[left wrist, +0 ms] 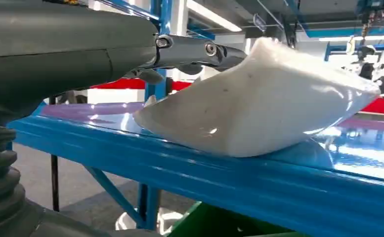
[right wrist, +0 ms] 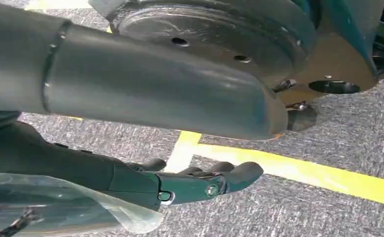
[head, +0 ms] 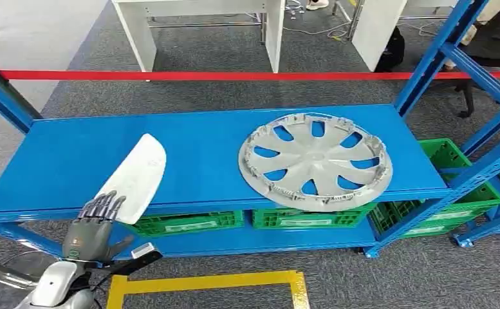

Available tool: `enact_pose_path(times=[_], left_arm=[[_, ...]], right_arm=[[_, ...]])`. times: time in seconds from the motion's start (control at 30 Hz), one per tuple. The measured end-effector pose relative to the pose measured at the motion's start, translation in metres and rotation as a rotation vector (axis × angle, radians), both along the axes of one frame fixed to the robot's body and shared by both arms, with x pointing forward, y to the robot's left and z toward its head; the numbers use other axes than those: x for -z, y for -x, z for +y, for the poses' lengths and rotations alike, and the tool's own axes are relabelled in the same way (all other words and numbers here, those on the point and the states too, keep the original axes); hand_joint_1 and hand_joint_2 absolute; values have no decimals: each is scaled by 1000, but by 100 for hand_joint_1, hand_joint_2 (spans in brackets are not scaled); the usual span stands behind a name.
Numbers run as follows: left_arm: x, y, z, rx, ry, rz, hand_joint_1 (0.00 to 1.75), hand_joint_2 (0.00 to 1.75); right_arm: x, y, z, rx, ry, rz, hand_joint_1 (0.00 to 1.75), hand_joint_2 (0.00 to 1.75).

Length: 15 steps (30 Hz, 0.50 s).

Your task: Take the parts from the cabinet and place them on the table.

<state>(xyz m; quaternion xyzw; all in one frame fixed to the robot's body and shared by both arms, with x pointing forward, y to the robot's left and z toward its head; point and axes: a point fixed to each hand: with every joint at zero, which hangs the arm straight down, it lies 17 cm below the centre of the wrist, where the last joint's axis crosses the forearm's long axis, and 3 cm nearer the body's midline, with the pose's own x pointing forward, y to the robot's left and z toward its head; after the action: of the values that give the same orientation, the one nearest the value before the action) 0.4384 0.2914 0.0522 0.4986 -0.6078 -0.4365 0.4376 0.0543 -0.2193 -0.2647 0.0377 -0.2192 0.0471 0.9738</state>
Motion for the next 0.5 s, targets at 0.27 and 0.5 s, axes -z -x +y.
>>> enact_pose_path(times=[0.27, 0.5], left_arm=[[7, -2, 2, 3, -38, 15, 175, 175], [6, -5, 2, 8, -58, 14, 175, 175]], right_arm=[[0, 0, 0, -12, 2, 1, 0, 0], [0, -1, 1, -20, 3, -1, 0, 0]])
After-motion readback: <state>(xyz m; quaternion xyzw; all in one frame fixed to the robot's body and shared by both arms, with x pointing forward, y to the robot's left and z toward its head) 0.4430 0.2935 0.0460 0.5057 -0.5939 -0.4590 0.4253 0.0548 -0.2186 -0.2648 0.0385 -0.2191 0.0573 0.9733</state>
